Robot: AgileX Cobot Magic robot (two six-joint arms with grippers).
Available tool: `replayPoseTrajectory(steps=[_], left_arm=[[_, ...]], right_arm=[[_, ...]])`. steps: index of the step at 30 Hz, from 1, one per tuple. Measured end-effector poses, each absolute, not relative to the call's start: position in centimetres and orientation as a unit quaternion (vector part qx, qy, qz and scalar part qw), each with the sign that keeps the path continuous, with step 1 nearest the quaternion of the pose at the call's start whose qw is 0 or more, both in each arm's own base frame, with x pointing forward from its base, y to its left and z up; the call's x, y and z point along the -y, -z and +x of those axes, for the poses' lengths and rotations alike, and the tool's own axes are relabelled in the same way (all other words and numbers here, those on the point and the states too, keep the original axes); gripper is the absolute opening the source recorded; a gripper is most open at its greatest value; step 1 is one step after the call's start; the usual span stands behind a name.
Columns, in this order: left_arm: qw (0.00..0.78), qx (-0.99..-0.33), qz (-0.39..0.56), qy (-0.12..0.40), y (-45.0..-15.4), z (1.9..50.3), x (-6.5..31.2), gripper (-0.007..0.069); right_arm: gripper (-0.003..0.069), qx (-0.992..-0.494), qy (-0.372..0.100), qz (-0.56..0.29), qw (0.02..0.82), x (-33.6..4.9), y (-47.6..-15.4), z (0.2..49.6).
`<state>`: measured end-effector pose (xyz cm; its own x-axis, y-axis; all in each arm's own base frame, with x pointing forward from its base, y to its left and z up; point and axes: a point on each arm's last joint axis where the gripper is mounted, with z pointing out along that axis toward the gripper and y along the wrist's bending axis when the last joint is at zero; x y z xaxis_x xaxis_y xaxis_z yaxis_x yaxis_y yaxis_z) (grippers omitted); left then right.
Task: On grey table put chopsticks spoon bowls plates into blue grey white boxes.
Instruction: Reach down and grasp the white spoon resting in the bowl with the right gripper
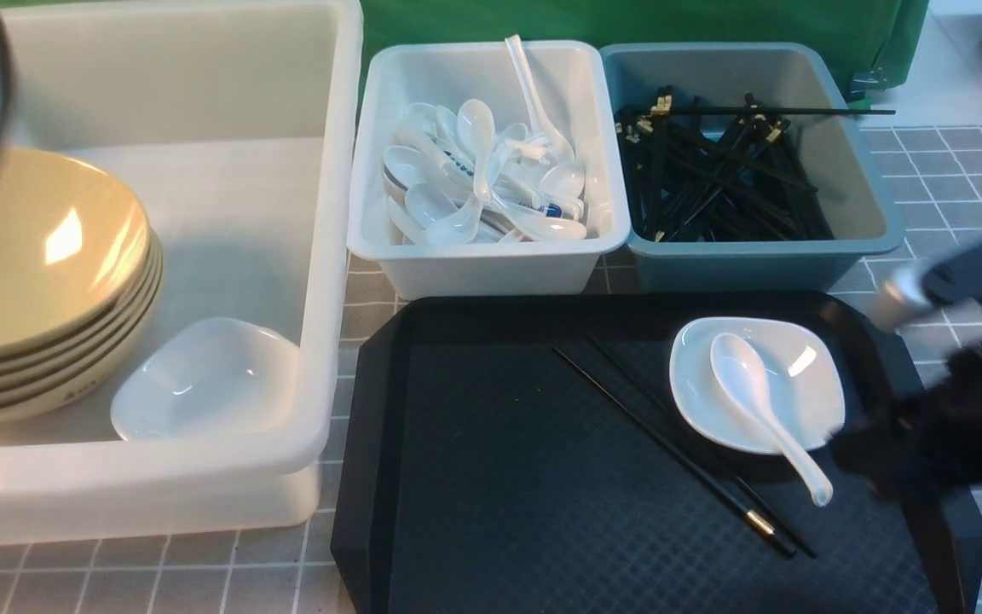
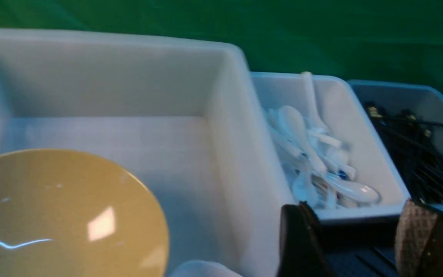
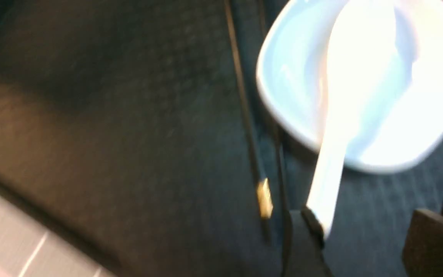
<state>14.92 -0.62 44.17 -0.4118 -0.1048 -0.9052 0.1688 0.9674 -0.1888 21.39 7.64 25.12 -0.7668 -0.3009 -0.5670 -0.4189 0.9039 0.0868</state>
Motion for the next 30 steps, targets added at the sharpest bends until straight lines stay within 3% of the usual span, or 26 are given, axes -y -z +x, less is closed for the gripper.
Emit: replayPoseTrajectory(steps=[3,4,6,13,17,19,25,30], left_arm=[[0.544,-0.829,0.058,0.114,-42.1,11.4,1.8,0.0102],[0.540,-0.832,0.059,0.113,-41.9,11.5,1.8,0.0082],[0.530,-0.839,0.071,0.096,-38.8,9.1,2.0,0.0006],[0.488,-0.866,0.068,0.092,-32.2,7.0,2.1,-0.0011],[0.466,-0.877,0.069,0.092,-29.5,6.6,2.1,-0.0011],[0.462,-0.879,0.068,0.094,-29.0,6.6,2.2,-0.0011],[0.474,-0.872,0.065,0.104,-29.2,6.7,2.3,-0.0011],[0.479,-0.869,0.069,0.105,-29.3,6.8,2.4,-0.0011]], right_arm=[[0.0384,-0.940,-0.101,-0.189,0.265,-8.5,-24.0,24.6],[0.0384,-0.941,-0.100,-0.188,0.262,-8.6,-23.8,24.9],[0.0371,-0.946,-0.096,-0.184,0.248,-9.2,-22.1,27.4],[0.0335,-0.957,-0.090,-0.185,0.205,-9.9,-18.8,30.0],[0.0246,-0.960,-0.088,-0.190,0.186,-10.1,-17.5,30.5],[0.0183,-0.960,-0.088,-0.190,0.186,-10.1,-17.5,30.5],[0.0179,-0.959,-0.091,-0.195,0.186,-10.2,-18.4,30.5],[0.0179,-0.948,-0.104,-0.215,0.208,-11.0,-22.0,29.9]])
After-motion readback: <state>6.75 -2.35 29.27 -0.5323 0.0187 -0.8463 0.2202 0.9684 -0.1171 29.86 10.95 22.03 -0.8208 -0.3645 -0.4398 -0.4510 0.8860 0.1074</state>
